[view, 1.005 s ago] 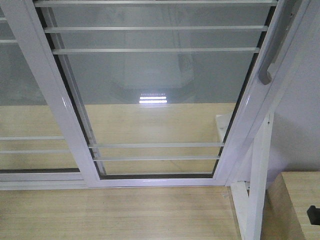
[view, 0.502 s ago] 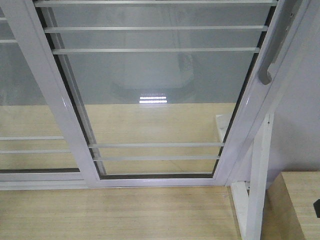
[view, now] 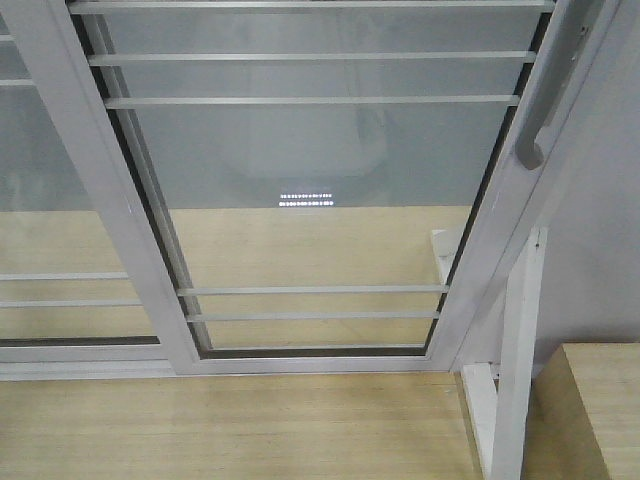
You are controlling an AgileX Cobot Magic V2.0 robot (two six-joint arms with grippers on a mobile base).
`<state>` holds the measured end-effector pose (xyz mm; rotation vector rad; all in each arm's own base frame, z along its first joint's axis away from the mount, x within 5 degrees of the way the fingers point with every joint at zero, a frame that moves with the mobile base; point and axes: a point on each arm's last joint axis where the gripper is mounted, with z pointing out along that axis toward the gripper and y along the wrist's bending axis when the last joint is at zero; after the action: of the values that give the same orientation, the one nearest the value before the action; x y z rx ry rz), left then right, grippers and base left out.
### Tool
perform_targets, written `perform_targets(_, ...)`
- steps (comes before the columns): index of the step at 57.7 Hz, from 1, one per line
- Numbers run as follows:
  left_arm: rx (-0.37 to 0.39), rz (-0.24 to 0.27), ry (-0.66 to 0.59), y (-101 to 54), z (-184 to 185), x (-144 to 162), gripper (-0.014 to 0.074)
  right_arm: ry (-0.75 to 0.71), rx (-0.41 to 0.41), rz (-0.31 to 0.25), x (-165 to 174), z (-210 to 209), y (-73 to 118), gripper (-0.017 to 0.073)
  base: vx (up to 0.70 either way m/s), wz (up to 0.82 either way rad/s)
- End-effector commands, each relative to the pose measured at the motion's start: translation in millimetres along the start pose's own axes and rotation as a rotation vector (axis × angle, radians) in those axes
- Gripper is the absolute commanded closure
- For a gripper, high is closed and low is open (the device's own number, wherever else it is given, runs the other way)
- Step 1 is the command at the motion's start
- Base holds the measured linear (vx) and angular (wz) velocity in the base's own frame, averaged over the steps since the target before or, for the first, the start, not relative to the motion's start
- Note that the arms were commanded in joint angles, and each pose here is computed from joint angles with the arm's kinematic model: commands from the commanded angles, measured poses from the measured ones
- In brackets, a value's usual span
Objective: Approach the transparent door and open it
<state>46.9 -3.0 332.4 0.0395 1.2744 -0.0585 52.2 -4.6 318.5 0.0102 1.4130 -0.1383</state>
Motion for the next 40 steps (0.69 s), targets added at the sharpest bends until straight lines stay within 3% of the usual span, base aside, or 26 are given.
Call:
perform_targets(1, 0.005, -0.008, -0.035, -0.4, 23.0, -25.8, 0.0599, -0.081, 0.014, -0.022, -30.2, 14.3, -2.8, 0.0567, 0.00, 0.00)
perform_targets(6, 0.005, -0.007, 0.027, -0.5, 44.6, -25.5, 0.0599, -0.055, 0.012, -0.021, -31.0, 32.1, -3.1, 0.0567, 0.00, 0.00)
perform_targets(21, 0.000, -0.021, 0.307, -0.6, 93.5, 23.6, 0.0598, 0.163, -0.006, -0.012, -0.4, 77.9, -1.2, 0.0562, 0.00, 0.00)
perform_targets(32, -0.002, -0.028, 0.374, -0.6, 103.8, 37.2, 0.0577, 0.257, -0.013, -0.012, 15.9, 95.5, -0.1, 0.0493, 0.00, 0.00)
perform_targets(40, -0.002, -0.027, 0.382, -0.6, 105.0, 38.8, 0.0524, 0.308, -0.017, -0.011, 25.6, 104.6, 0.6, 0.0387, 0.00, 0.00)
